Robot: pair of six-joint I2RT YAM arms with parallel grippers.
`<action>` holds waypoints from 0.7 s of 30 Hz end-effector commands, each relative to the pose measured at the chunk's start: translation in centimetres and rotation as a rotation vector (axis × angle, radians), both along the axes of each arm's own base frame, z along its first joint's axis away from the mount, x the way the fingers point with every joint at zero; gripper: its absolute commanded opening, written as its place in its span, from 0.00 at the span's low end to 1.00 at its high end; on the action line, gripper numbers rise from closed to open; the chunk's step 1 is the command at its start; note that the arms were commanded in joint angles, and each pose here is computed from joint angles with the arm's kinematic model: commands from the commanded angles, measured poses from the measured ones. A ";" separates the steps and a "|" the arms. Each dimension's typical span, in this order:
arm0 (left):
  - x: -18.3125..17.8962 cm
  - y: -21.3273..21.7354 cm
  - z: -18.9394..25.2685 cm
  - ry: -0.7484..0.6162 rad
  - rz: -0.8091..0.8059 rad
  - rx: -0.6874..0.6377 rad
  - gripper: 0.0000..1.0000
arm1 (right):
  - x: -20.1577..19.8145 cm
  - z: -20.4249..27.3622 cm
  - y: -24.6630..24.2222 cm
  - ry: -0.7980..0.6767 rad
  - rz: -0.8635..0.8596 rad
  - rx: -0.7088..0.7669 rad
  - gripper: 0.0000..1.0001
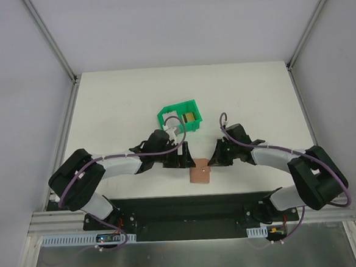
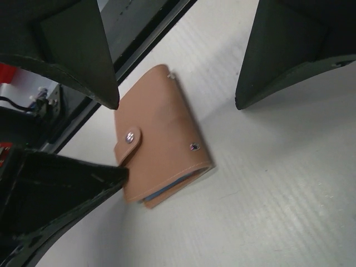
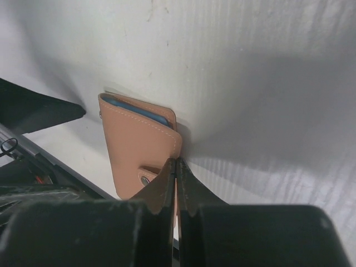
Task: Put the credit cards into the card holder
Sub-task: Move the card holder to the center of the board, then open the card holder at the center of the board.
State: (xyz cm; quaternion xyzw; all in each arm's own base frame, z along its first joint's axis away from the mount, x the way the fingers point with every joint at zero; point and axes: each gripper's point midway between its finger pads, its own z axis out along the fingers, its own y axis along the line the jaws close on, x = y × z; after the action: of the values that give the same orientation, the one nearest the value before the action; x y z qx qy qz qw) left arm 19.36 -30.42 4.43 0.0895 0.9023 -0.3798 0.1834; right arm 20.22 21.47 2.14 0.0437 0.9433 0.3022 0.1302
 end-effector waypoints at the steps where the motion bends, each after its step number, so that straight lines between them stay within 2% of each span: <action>1: -0.3 -2.1 -0.3 0.075 -0.004 -0.074 0.83 | 0.8 1.0 2.0 -0.053 -0.038 0.102 0.01; 10: -1.5 -2.8 -1.9 0.169 -0.029 -0.118 0.71 | 0.2 -0.6 3.1 -0.019 0.006 0.114 0.01; 14: -1.4 -2.8 -1.5 0.150 -0.020 -0.144 0.66 | 0.1 -1.2 2.9 -0.002 0.002 0.096 0.02; 21: -0.8 -3.2 0.7 0.074 -0.041 -0.187 0.45 | -0.1 -1.9 2.4 0.008 0.002 0.060 0.05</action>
State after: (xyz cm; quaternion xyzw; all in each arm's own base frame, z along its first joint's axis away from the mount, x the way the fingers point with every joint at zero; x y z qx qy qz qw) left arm 19.81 -32.88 3.79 0.0498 0.8809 -0.4442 0.1558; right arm 20.77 24.04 1.67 0.0509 0.9245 0.3518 0.1376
